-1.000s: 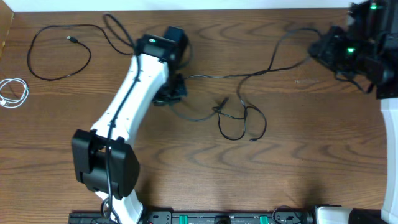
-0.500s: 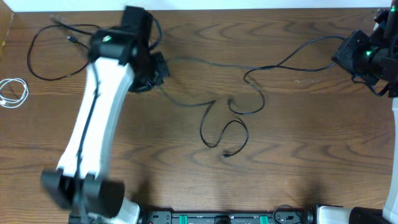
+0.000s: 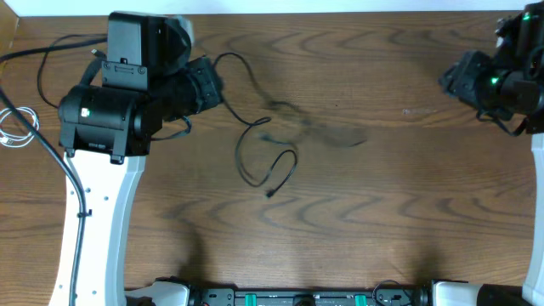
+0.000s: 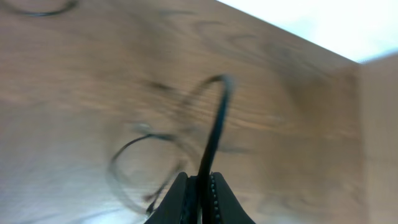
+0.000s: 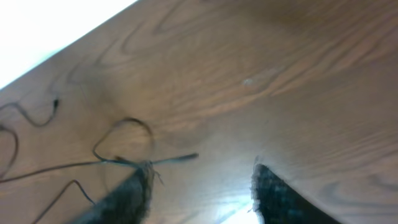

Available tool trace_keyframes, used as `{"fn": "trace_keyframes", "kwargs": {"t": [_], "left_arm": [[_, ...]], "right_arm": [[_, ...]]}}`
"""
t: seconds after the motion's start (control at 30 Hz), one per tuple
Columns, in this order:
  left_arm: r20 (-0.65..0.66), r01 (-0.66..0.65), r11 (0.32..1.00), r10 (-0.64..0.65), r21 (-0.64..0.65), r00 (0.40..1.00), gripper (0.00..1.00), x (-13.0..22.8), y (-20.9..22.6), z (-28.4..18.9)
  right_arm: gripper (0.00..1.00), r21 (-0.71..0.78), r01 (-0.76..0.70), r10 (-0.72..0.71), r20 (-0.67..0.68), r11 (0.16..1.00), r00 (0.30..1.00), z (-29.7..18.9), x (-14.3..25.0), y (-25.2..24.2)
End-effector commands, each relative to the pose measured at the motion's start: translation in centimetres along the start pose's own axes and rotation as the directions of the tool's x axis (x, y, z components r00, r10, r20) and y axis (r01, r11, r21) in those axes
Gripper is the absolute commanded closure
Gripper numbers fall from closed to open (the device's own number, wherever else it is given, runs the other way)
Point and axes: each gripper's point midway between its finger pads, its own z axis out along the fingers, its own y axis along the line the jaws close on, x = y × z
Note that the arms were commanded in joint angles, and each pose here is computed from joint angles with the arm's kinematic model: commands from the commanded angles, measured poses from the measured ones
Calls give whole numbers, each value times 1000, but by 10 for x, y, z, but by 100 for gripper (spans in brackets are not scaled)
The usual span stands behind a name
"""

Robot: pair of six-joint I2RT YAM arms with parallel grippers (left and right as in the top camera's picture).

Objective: Untangle cables

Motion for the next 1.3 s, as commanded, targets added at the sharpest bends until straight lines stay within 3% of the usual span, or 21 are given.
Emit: {"fn": "trace_keyframes", "kwargs": {"t": [0.0,0.1,0.23,0.43,0.7,0.83,1.2,1.27], "left_arm": [[-48,-122,955,140,272,989,92,11,-47,-9],[-31,-189,884,224,427,974,92,16,-79,-18],[1,-243,808,288,537,958,92,22,-109,-26],[15,-273,772,323,574,946,92,29,-125,-29],[-7,-155,881,177,447,984,93,14,-106,-16],[-31,-99,891,126,442,992,92,13,-105,-15],[-54,-16,895,45,446,997,92,9,-108,-16],[-58,17,891,10,454,998,92,6,-110,-17]], "right_arm": [[30,-50,128,-128,-13,991,992,-8,9,13],[14,-146,228,-236,-45,963,971,-7,22,32],[1,-325,366,-403,-53,872,914,-10,44,68],[1,-391,409,-467,-62,824,882,-9,60,90],[1,-584,425,-538,-25,692,843,-25,83,136],[1,-684,449,-597,24,575,802,-39,100,160],[1,-708,544,-683,119,451,721,-47,128,199],[8,-713,550,-698,120,434,706,-46,136,204]]}}
